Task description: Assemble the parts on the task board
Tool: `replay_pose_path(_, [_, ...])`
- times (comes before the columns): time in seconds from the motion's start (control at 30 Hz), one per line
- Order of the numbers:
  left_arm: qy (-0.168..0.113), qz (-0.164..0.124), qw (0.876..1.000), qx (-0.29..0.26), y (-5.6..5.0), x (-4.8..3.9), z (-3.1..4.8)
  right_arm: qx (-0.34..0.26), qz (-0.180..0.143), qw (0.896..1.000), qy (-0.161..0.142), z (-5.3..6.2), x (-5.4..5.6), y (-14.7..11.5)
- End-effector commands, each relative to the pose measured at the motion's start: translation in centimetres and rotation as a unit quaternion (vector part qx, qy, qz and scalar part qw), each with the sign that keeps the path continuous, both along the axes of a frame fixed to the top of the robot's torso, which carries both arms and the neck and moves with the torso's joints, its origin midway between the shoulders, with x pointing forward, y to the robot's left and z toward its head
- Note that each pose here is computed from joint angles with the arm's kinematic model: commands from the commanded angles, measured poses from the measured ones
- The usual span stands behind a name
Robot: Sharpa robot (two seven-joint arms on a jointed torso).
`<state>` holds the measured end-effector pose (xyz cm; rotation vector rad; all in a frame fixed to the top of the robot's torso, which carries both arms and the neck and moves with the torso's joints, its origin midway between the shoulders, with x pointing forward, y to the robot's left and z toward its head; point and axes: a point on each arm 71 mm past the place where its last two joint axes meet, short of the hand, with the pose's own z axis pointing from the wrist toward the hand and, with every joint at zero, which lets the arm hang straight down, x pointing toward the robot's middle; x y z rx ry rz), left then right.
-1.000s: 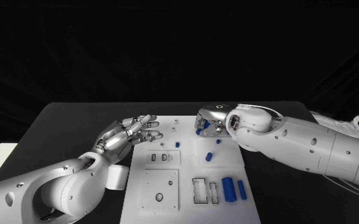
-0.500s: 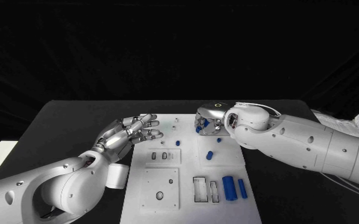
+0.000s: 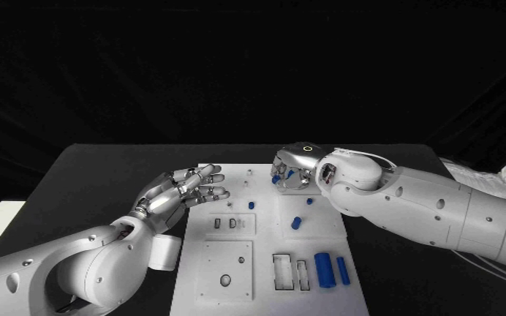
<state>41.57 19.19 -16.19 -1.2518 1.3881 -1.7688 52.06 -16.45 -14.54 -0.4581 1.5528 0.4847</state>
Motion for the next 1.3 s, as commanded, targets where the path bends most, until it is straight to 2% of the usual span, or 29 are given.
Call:
replay_pose_path(0.03, [-0.001, -0.007, 1.000, -0.005, -0.1, 0.00, 0.12, 0.025, -0.013, 0.999, -0.043, 0.8, 0.2, 0.2])
replay_pose_path(0.33, [0.000, -0.010, 1.000, -0.005, -0.2, 0.01, 0.17, 0.038, -0.021, 0.997, -0.062, 1.4, 1.4, 1.5])
replay_pose_path(0.7, [-0.005, -0.013, 1.000, -0.006, -0.3, 0.13, 0.62, 0.034, -0.013, 0.998, -0.061, 1.0, 2.4, 3.6])
replay_pose_path(1.3, [-0.008, -0.011, 1.000, -0.005, -0.3, 0.32, 0.87, 0.020, 0.001, 0.999, -0.041, 0.5, 2.5, 4.9])
